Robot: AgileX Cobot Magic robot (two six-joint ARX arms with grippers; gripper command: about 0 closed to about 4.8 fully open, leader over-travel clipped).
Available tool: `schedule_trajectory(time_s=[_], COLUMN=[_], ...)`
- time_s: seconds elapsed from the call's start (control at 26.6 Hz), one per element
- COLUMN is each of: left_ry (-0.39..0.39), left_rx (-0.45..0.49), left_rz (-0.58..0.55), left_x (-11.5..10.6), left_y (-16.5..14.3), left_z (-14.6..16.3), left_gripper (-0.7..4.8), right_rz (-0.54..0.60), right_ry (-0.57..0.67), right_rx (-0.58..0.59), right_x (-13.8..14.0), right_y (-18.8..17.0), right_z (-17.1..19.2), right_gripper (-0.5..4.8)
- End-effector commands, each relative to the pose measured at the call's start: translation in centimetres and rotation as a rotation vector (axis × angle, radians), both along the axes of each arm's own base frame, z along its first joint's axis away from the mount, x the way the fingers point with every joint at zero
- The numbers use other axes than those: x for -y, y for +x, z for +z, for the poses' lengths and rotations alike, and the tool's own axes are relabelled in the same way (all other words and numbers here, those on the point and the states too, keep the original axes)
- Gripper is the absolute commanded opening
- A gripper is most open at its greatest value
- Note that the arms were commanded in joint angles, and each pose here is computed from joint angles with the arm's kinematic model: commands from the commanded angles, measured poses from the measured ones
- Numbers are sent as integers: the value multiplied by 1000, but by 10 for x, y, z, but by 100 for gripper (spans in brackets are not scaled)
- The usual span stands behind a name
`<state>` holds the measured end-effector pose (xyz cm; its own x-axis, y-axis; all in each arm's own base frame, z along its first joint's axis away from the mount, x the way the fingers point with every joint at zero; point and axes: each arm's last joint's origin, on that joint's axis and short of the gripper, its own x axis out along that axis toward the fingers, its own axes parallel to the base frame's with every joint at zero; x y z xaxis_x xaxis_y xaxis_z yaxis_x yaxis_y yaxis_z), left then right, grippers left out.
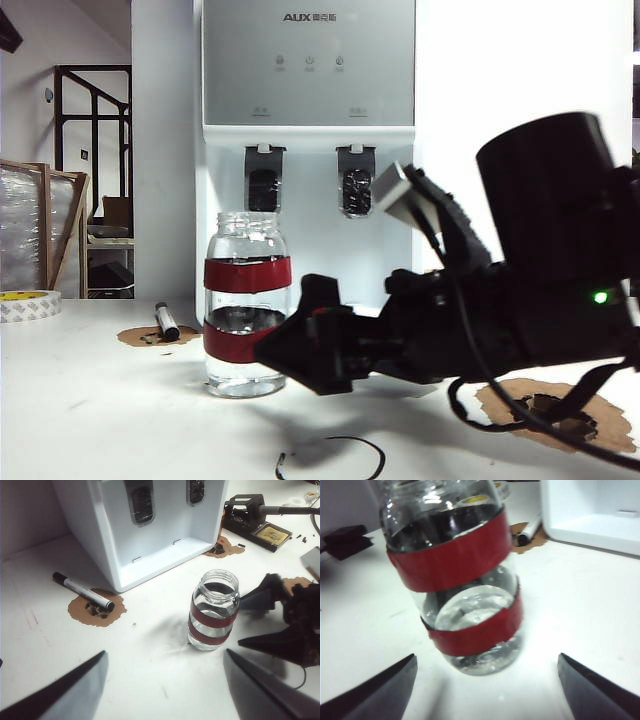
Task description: Pick up the water bottle with two loops of red belts, then reach the front water dispenser and gently press the gray-black baffle horizontally to get a little water.
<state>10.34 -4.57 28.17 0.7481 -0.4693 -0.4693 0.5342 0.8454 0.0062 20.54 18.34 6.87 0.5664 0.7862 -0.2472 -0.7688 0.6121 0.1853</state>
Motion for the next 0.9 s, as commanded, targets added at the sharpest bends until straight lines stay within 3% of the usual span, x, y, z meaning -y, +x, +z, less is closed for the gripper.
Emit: schedule_trajectory(time_s=[0.04, 0.11, 0.15, 0.3, 0.41, 0.49, 0.71, 0.9], left_ry=[-3, -3, -3, -3, -2, -3, 2, 10], left_rx=[10, 10, 9, 9, 10, 11, 14, 51], left_rz=[-4, -4, -4, -4, -2, -2, 8, 48], left_x=[0, 0, 0, 0, 0, 0, 0, -1], left_y=[0, 0, 0, 0, 0, 0, 1, 3], left_z=[2, 2, 2, 2, 2, 2, 2, 5], left_gripper=[374, 374, 374, 374, 374, 373, 373, 368], right_rz=[-26, -32, -45, -121, -157, -157, -239, -323], right_ry=[14, 31, 45, 89, 96, 92, 4, -83], right_rx=[33, 54, 79, 197, 270, 304, 325, 374], right_x=[4, 5, 6, 11, 16, 19, 29, 42], right_y=[-3, -4, -5, -6, -11, -14, -21, -32], right_z=[9, 17, 24, 54, 72, 81, 103, 125], right_gripper=[477, 423, 359, 322, 216, 185, 176, 42])
